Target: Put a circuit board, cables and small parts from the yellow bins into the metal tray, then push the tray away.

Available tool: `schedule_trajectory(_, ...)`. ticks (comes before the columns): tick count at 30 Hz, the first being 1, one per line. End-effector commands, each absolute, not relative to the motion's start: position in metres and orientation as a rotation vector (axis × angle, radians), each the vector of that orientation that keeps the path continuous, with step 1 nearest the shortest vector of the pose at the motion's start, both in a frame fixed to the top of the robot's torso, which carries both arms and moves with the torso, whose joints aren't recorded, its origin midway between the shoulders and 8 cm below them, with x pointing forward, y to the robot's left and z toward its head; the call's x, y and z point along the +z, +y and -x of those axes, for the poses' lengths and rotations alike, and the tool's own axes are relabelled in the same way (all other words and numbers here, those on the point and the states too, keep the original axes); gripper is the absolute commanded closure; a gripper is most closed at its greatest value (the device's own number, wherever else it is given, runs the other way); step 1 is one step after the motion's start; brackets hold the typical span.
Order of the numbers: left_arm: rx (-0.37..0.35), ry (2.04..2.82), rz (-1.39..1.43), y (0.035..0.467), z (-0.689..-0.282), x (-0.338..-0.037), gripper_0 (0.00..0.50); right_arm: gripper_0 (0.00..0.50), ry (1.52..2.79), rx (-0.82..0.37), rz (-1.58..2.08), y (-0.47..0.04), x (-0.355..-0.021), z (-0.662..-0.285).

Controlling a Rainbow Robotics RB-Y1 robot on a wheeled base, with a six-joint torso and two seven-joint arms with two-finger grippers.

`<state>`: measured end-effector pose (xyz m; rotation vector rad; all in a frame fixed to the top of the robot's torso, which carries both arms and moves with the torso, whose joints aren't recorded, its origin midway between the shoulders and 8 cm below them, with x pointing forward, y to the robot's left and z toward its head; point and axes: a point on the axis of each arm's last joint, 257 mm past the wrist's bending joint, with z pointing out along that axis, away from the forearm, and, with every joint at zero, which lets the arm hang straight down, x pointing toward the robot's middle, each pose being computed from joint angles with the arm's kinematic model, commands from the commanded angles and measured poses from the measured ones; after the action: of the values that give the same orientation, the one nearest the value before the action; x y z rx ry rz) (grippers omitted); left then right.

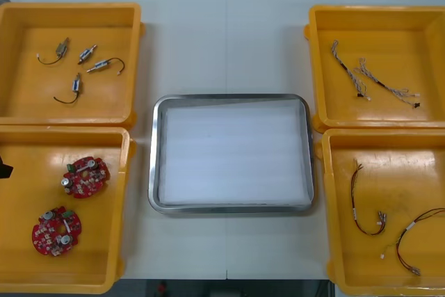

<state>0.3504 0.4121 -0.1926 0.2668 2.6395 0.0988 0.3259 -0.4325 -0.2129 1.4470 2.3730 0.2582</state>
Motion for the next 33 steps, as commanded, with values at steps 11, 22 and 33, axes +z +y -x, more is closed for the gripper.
schedule_trajectory(11, 0.108, 2.683, -0.379, 0.406, -0.332, -0.236, 0.000, 0.000, 2.333, 0.387, -1.499, -0.400, -0.264, -0.320)
schedule_trajectory(22, 0.143, 2.682, -0.547, 0.410, -0.320, -0.250, 0.000, 0.000, 2.372, 0.293, -1.481, -0.388, -0.311, -0.306)
schedule_trajectory(33, 0.141, 2.668, -0.641, 0.396, -0.319, -0.267, 0.000, 0.000, 2.370, 0.247, -1.477, -0.381, -0.345, -0.303)
